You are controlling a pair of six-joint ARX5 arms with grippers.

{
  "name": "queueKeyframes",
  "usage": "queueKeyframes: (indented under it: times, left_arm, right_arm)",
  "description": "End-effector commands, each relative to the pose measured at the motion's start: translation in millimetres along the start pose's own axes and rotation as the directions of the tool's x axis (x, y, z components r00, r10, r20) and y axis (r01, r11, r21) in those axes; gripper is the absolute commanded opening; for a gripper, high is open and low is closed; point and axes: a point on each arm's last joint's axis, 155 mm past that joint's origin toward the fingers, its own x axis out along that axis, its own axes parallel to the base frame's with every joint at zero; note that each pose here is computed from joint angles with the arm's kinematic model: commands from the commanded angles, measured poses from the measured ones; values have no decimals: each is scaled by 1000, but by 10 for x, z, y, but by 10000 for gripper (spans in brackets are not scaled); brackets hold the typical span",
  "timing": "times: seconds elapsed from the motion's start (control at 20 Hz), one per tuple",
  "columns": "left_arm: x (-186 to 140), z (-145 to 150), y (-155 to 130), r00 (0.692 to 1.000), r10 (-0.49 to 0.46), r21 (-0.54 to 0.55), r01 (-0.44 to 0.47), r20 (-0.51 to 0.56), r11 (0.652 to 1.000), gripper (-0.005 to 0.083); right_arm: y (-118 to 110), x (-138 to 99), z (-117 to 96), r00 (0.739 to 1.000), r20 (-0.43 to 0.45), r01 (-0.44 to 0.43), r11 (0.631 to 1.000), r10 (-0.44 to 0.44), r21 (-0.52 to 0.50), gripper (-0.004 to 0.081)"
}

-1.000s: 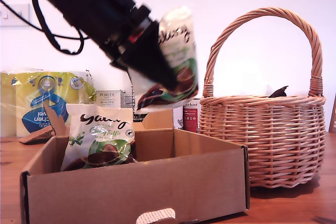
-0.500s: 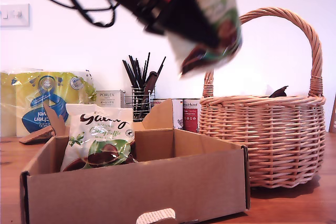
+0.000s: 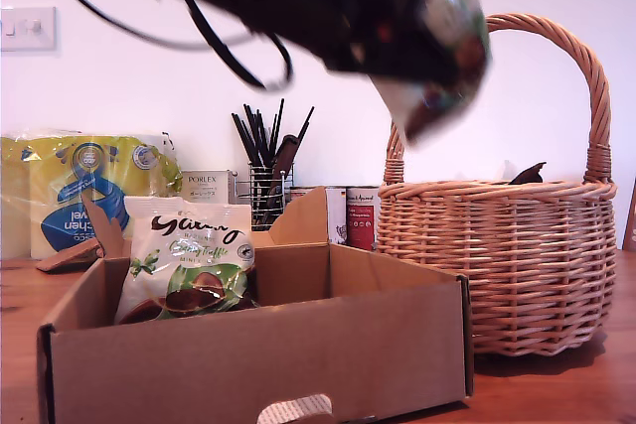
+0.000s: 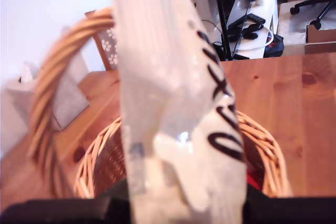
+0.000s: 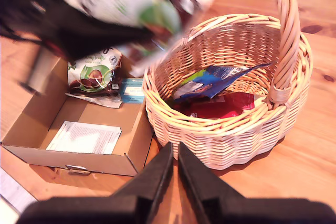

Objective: Move the bags of Easter eggs from the cardboard box on the left into the woven basket on the right side.

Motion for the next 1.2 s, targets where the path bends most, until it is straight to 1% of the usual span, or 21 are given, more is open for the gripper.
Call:
queueKeyframes:
  times: [0.0, 0.15, 0.3, 0.45, 0.55, 0.65, 0.8, 0.9, 1.0, 1.05, 1.1, 1.15]
  left_arm:
    - [42, 146, 6, 998, 12, 52, -15, 62, 999, 56]
    - [183, 106, 11, 996, 37, 88, -44, 80, 995, 56]
    - [373, 50, 38, 997, 48, 103, -54, 66, 993, 56]
    - [561, 52, 100, 996, 57, 128, -65, 65, 990, 56]
    - [648, 29, 177, 995, 84, 148, -90, 48, 985, 56]
    - [694, -14, 225, 995, 100, 191, -104, 28, 976, 56]
    - [727, -156, 191, 996, 84, 261, -75, -23, 963, 57]
    - [726, -237, 162, 996, 73, 279, -55, -55, 959, 57]
    - [722, -259, 193, 994, 91, 300, -67, -66, 952, 57]
    - [719, -265, 217, 992, 102, 311, -76, -69, 948, 74]
    - [717, -270, 230, 992, 107, 330, -78, -71, 941, 169]
    - [715, -275, 242, 991, 110, 351, -78, -72, 933, 339]
  right_arm:
    - [12, -22, 70, 1000, 22, -2, 1000, 2, -16, -13]
    - [10, -23, 106, 999, 36, -1, 1000, 1, -20, -13]
    - [8, -25, 155, 998, 55, 1, 1000, 1, -27, -13]
    - [8, -26, 177, 998, 63, 1, 1000, 1, -29, -13]
    - [8, -26, 175, 998, 63, 1, 1000, 1, -28, -13]
    - [9, -26, 176, 998, 63, 1, 1000, 1, -27, -13]
    - [9, -26, 176, 998, 63, 1, 1000, 1, -25, -13]
    - [9, -27, 177, 998, 63, 1, 1000, 1, -26, -13]
    - [10, -26, 176, 998, 63, 0, 1000, 1, -25, -13]
    - [11, -27, 177, 998, 63, 0, 1000, 2, -26, -13]
    - [13, -26, 176, 998, 63, -1, 1000, 3, -26, -13]
    - [16, -27, 178, 998, 64, -3, 1000, 5, -26, -13]
